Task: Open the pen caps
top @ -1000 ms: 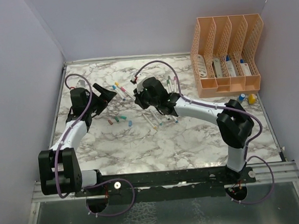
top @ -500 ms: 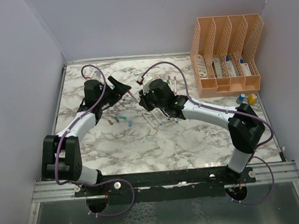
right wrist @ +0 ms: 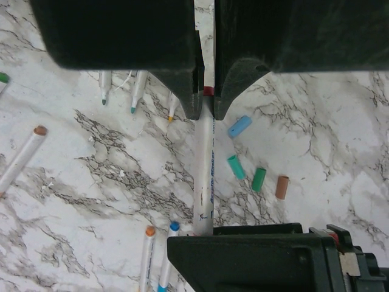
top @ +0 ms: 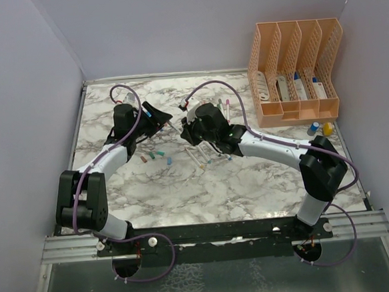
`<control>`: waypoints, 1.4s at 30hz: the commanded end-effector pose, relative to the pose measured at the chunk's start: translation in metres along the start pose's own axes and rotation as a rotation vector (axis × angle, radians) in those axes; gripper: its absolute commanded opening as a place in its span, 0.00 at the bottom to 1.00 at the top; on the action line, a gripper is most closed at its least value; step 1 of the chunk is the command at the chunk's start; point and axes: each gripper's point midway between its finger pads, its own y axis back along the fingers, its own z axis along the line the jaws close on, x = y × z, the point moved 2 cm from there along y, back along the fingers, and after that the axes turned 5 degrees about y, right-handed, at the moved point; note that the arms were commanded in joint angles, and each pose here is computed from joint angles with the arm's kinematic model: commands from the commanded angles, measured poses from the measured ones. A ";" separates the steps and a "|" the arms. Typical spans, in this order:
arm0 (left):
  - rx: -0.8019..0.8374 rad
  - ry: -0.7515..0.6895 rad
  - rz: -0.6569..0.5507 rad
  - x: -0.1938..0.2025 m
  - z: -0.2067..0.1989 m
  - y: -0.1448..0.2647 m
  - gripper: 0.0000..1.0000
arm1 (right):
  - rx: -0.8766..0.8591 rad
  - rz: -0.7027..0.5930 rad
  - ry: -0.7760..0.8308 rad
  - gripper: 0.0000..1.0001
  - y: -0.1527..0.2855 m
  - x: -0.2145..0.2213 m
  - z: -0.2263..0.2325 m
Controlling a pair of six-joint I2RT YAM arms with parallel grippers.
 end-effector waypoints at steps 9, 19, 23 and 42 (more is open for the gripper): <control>0.065 -0.015 -0.012 -0.005 -0.019 -0.008 0.46 | -0.075 -0.067 0.001 0.01 0.008 -0.017 0.014; 0.074 -0.012 -0.003 -0.005 -0.019 -0.011 0.29 | -0.077 -0.056 0.001 0.01 0.005 -0.014 0.014; 0.080 -0.013 0.004 -0.004 -0.020 -0.011 0.13 | -0.079 -0.050 0.002 0.01 0.002 -0.012 0.015; 0.124 -0.051 0.059 0.020 -0.036 -0.010 0.00 | -0.062 -0.003 -0.021 0.70 -0.021 -0.016 0.014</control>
